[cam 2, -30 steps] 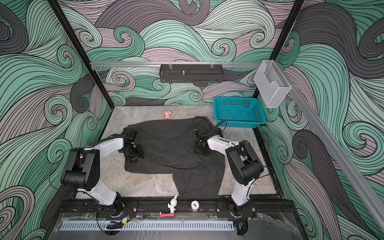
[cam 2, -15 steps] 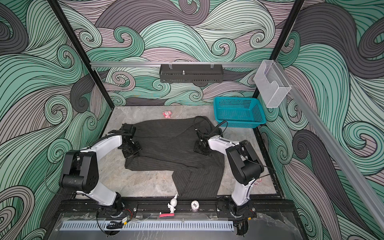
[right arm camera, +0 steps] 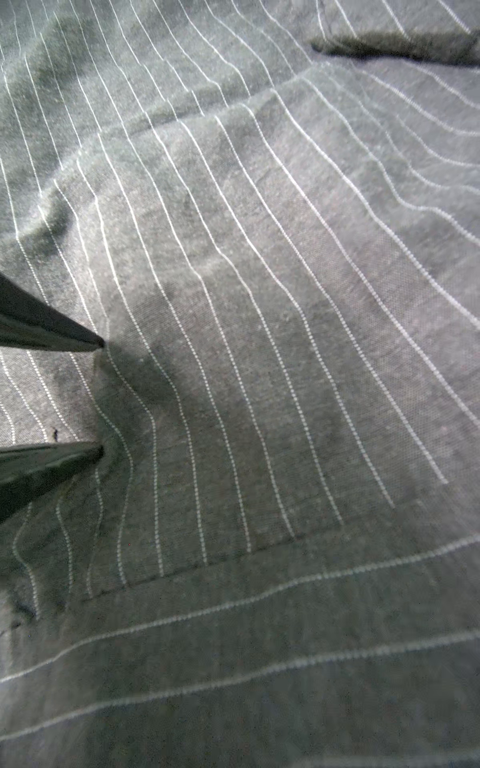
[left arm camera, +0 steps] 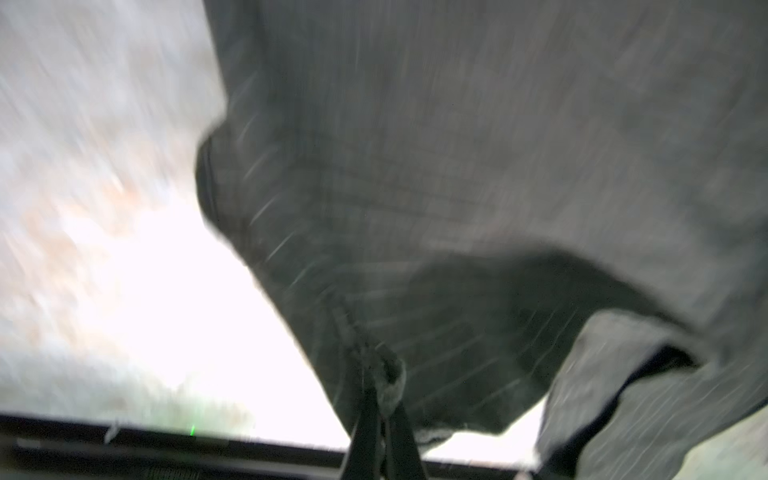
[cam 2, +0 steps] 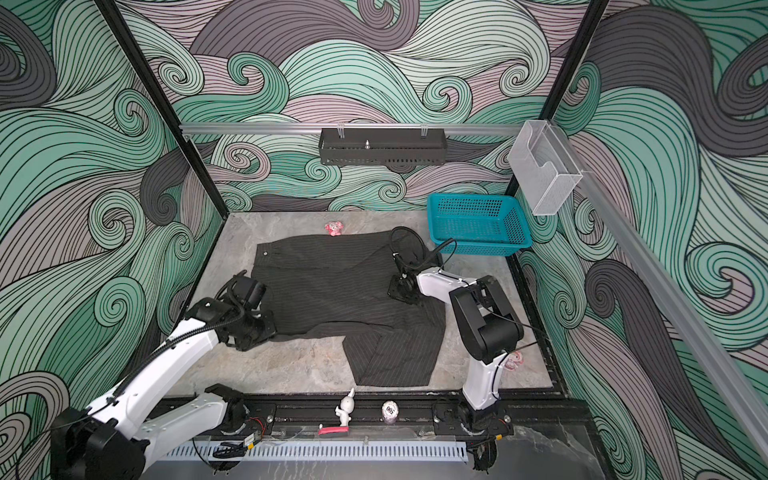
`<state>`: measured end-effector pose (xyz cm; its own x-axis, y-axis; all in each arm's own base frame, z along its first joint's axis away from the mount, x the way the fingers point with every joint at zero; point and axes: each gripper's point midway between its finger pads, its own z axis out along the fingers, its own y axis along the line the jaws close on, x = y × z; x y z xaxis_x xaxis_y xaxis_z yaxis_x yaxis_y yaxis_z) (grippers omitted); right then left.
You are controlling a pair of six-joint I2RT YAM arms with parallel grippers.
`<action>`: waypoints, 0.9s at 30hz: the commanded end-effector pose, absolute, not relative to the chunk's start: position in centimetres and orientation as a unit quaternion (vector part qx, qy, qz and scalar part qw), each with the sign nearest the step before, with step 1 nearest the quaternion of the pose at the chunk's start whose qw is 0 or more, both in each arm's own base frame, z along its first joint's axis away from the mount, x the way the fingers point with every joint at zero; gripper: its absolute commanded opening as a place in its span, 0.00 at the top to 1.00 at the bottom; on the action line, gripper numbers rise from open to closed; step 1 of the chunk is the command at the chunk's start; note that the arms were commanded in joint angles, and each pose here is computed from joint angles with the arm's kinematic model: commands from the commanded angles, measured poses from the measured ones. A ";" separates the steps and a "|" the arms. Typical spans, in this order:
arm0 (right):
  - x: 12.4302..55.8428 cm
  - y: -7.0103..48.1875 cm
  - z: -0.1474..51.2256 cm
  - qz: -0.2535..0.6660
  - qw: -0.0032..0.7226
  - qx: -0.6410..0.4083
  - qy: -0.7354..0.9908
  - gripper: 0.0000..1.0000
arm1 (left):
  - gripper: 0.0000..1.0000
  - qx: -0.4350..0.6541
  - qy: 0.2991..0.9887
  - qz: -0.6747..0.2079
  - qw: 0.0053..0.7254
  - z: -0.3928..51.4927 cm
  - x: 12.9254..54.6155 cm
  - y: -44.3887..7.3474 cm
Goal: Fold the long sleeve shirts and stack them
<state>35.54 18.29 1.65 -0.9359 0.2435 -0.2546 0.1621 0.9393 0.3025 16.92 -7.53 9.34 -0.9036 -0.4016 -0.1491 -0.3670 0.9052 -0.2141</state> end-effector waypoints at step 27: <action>32.0 17.1 0.9 0.090 0.094 0.073 0.989 0.53 | 0.38 -0.273 0.942 -0.056 0.187 10.0 22.5 -7.8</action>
